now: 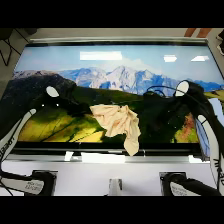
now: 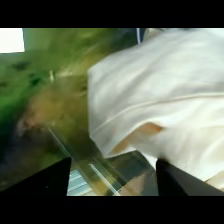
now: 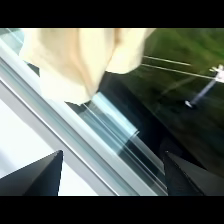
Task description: Fold the shirts.
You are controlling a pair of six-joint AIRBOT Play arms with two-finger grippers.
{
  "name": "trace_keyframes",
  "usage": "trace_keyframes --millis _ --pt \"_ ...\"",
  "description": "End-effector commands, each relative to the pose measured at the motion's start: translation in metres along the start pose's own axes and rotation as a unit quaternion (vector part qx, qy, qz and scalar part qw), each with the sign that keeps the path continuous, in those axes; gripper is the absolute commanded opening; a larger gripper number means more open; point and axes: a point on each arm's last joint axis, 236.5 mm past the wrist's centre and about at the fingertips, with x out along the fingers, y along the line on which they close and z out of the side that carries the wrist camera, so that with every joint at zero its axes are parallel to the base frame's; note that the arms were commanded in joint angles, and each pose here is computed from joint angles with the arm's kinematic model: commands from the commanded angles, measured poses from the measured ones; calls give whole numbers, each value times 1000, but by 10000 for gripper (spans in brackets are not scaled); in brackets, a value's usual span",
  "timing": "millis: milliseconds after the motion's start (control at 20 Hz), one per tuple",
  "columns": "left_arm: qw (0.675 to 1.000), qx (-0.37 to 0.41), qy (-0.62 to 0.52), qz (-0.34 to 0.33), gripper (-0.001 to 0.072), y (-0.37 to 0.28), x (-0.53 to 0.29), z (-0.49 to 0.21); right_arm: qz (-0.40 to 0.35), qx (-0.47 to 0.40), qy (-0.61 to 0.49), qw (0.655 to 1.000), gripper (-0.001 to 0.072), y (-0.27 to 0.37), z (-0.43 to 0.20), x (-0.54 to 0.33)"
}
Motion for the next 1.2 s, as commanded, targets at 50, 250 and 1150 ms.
trace_keyframes --millis 50,250,1150 --pt "998 -24 -45 -26 544 -4 19 23 37 -28 12 999 690 22 -4 39" --pt "997 -15 -65 -39 37 -14 16 32 23 -67 18 997 691 38 4 67" --pt "947 159 -267 -74 34 -130 -179 65 -246 -119 -155 949 30 19 66 -60"
